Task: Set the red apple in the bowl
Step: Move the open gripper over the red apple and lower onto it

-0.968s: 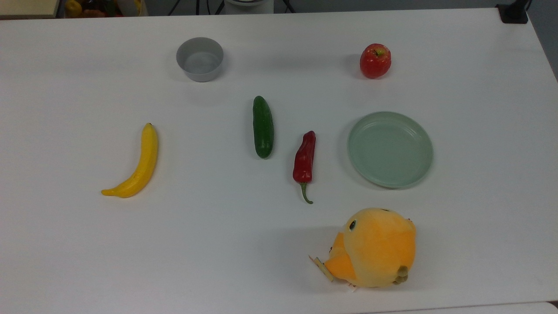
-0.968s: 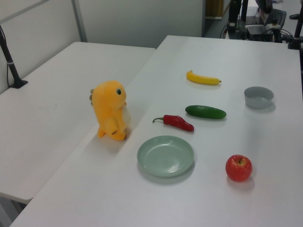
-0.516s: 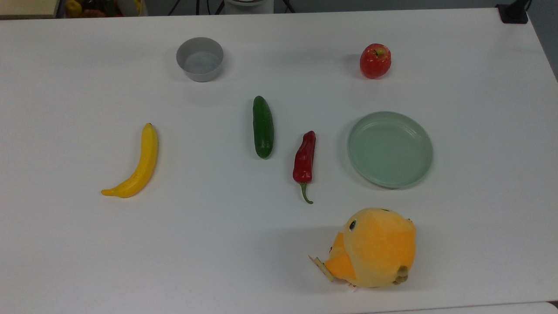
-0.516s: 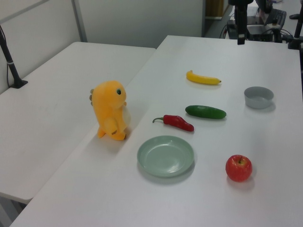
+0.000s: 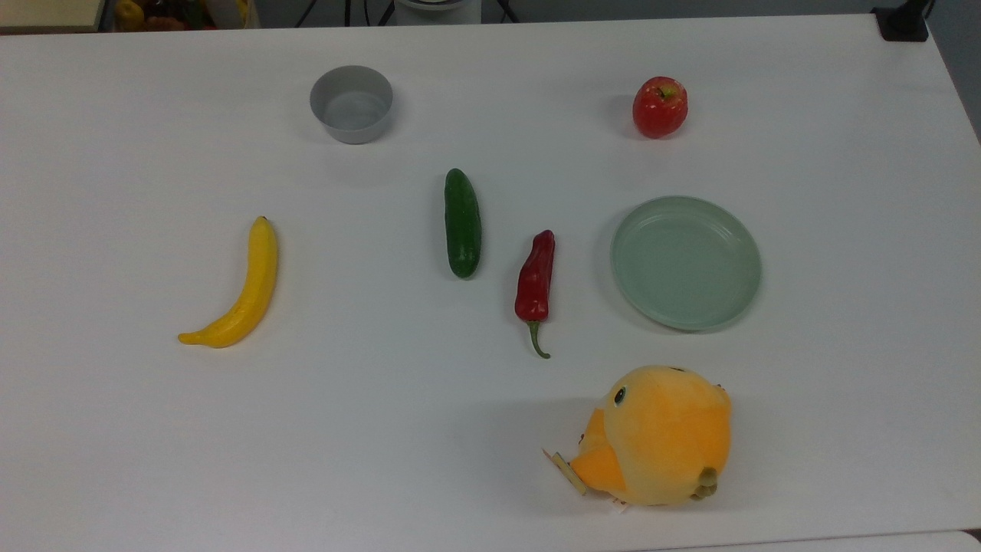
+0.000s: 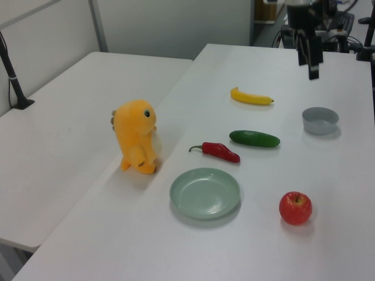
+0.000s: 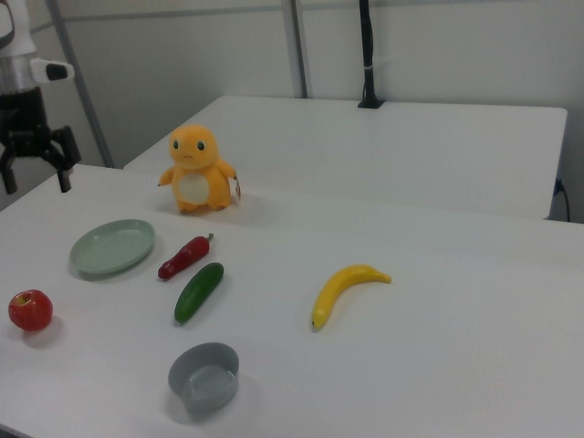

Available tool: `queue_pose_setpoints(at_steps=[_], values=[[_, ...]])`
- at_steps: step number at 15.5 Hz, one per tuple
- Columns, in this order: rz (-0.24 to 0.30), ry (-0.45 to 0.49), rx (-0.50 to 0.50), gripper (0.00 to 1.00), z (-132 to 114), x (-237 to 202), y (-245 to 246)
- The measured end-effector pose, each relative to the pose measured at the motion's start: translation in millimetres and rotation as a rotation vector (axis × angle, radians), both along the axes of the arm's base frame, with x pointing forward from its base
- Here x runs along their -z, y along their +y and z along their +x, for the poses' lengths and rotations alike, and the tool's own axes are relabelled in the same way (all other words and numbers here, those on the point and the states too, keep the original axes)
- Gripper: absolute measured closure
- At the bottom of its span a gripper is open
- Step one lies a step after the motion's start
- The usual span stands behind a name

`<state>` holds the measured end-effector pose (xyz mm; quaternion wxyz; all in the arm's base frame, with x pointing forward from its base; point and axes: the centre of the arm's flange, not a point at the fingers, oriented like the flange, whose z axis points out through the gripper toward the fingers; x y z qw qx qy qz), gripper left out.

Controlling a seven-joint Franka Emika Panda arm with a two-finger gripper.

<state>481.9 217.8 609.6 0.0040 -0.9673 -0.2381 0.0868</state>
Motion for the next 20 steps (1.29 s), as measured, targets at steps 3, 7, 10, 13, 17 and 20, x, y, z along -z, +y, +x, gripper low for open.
queue_pose_setpoints(at_steps=[3,7,10,13,17,20], values=[[-0.026,0.049,-0.049,0.0,-19.7,24.6,33.4],[-0.033,0.083,-0.077,0.0,-45.1,60.9,75.7],[-0.028,0.049,-0.068,0.0,-55.6,95.4,100.1],[-0.011,0.007,-0.045,0.0,-62.2,131.0,115.8],[0.03,-0.06,-0.003,0.0,-66.0,164.4,131.6],[0.055,-0.083,0.005,0.0,-65.8,193.7,137.7]])
